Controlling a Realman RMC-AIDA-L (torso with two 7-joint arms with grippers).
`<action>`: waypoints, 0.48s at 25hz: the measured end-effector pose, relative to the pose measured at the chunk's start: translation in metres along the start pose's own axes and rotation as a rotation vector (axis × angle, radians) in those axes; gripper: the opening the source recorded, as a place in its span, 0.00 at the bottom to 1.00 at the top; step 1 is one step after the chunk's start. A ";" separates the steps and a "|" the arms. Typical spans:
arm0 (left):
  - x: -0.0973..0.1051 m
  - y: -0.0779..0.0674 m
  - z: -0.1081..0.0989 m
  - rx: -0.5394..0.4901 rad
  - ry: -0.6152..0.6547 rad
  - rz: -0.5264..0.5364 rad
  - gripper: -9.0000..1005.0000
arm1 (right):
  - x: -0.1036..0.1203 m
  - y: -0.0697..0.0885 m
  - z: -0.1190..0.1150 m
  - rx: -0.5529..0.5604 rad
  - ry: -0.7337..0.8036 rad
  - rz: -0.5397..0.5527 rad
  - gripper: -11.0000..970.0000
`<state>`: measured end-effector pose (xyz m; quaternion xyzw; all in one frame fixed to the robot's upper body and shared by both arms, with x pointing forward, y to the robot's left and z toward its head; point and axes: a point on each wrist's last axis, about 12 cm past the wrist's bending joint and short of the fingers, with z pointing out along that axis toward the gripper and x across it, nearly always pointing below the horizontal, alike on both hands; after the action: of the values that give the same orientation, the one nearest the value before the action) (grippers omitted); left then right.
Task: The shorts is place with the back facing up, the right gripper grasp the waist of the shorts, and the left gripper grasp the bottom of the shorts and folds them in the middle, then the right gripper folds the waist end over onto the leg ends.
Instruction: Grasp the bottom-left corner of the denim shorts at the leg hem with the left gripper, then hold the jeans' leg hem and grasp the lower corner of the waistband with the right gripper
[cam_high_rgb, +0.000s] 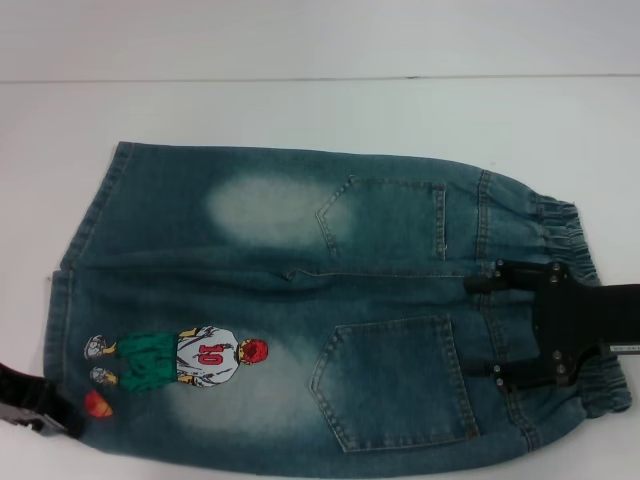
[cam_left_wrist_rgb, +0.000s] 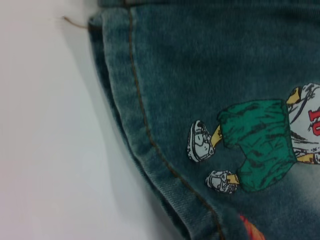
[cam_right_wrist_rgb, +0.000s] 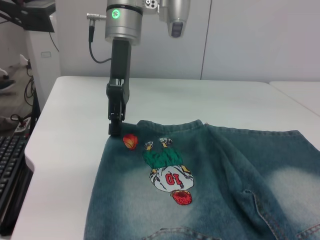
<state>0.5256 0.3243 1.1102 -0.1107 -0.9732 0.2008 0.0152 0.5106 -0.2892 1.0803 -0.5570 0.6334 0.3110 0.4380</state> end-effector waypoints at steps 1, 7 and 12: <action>0.000 0.000 -0.001 -0.001 -0.003 -0.001 0.63 | 0.000 0.000 0.000 0.001 -0.001 0.000 0.93; -0.003 0.000 -0.008 -0.015 -0.045 0.010 0.24 | 0.000 -0.001 -0.002 0.017 -0.009 0.005 0.93; -0.006 -0.005 -0.010 -0.016 -0.075 0.039 0.13 | 0.001 -0.001 -0.004 0.040 -0.031 0.031 0.93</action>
<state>0.5310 0.3227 1.1215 -0.1223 -0.9723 0.1973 -0.0259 0.5102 -0.2936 1.0814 -0.5332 0.6414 0.3135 0.4539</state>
